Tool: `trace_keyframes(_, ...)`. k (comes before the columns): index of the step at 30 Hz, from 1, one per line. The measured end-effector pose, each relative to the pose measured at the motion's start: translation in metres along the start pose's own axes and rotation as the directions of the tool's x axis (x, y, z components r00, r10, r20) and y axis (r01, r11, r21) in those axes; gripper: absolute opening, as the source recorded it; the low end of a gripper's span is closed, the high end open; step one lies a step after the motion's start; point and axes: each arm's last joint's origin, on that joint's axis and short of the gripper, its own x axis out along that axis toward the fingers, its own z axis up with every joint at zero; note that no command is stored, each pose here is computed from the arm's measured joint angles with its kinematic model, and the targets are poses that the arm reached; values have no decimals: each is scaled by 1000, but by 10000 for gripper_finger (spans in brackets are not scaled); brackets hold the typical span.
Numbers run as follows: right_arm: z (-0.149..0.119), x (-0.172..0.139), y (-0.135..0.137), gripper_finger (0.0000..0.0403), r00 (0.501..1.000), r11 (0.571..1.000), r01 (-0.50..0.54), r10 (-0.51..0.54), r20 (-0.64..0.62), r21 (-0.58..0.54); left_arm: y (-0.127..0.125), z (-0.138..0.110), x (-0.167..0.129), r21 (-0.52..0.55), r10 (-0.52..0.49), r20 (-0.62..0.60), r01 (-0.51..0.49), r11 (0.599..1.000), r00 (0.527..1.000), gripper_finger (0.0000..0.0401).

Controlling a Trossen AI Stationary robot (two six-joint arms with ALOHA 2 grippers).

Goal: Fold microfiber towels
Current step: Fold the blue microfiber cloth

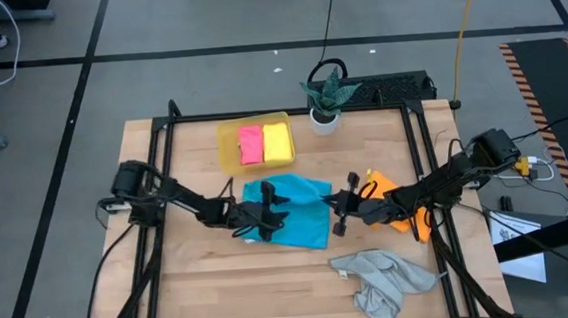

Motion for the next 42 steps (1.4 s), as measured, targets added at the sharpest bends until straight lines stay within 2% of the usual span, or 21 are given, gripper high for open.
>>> trace_keyframes(3, 1, 0, 0, 0, 1000, 1000, -1, 1, 4, 3, -2, 2, 7, -16, 127, -100, -129, 992, 987, 250)
trace_keyframes(6, 0, 0, 0, 0, 1000, 1000, 0, 0, 2, 2, -5, 4, 7, 0, 232, -188, -237, 972, 954, 241)
trace_keyframes(14, 0, 0, 0, 0, 1000, 1000, 0, 0, -1, -1, -12, -1, 0, 42, 318, -328, -323, 946, 890, 143)
trace_keyframes(19, 4, -4, 0, 0, 1000, 1000, -9, 9, 16, -9, -16, -2, -4, 84, 404, -380, -404, 911, 832, 108)
trace_keyframes(23, 15, -12, 1, 0, 998, 999, -31, 31, 60, 11, -17, -3, -5, 78, 387, -384, -388, 918, 838, 103)
trace_keyframes(28, 21, -21, 2, 0, 995, 998, -57, 56, 85, 12, -17, -6, 0, -57, 245, -339, -280, 958, 908, 103)
trace_keyframes(30, 21, -22, 4, 0, 994, 998, -65, 64, 89, 5, -15, -8, 2, -95, 216, -335, -261, 961, 917, 103)
trace_keyframes(36, 21, -25, 7, 0, 993, 997, -81, 81, 89, -3, -10, -13, 5, -115, 211, -349, -265, 957, 913, 103)
trace_keyframes(42, 20, -28, 11, 0, 991, 995, -99, 100, 91, -19, -11, -16, 3, -59, 244, -394, -289, 955, 886, 89)
